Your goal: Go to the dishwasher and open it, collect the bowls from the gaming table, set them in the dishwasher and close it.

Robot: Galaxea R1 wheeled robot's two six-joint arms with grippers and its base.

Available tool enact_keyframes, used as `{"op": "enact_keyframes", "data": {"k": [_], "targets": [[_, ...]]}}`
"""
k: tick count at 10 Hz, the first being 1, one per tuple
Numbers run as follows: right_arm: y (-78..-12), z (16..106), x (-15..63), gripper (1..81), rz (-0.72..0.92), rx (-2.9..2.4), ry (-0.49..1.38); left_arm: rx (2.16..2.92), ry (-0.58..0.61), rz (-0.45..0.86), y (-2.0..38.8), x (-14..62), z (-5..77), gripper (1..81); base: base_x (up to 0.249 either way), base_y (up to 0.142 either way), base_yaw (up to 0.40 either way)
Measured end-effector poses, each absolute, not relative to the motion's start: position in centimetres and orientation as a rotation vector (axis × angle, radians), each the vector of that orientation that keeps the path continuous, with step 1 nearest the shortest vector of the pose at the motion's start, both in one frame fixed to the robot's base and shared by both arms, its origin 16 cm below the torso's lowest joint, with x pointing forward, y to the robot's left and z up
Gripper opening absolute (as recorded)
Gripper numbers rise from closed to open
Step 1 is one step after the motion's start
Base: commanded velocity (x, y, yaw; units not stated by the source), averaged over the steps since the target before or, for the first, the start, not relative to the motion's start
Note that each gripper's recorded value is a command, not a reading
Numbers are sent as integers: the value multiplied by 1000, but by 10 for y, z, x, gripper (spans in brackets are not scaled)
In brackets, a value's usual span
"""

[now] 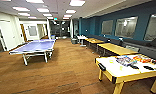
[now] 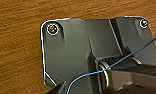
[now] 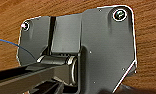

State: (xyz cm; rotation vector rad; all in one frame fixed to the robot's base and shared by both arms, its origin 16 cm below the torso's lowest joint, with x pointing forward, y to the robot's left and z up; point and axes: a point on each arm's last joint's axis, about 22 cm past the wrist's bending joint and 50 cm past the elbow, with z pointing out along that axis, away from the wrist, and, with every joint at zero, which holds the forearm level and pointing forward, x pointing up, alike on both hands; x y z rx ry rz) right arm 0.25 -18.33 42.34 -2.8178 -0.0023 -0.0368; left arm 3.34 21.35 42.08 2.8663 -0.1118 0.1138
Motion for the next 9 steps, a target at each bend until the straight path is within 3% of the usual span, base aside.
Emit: {"op": "enact_keyframes", "data": {"k": [9], "targets": [[-184, 423, 5, 811, -42, -2820, -3, 2866, -113, 115, 213, 34, 421, 811, 0, 0, 0]]}}
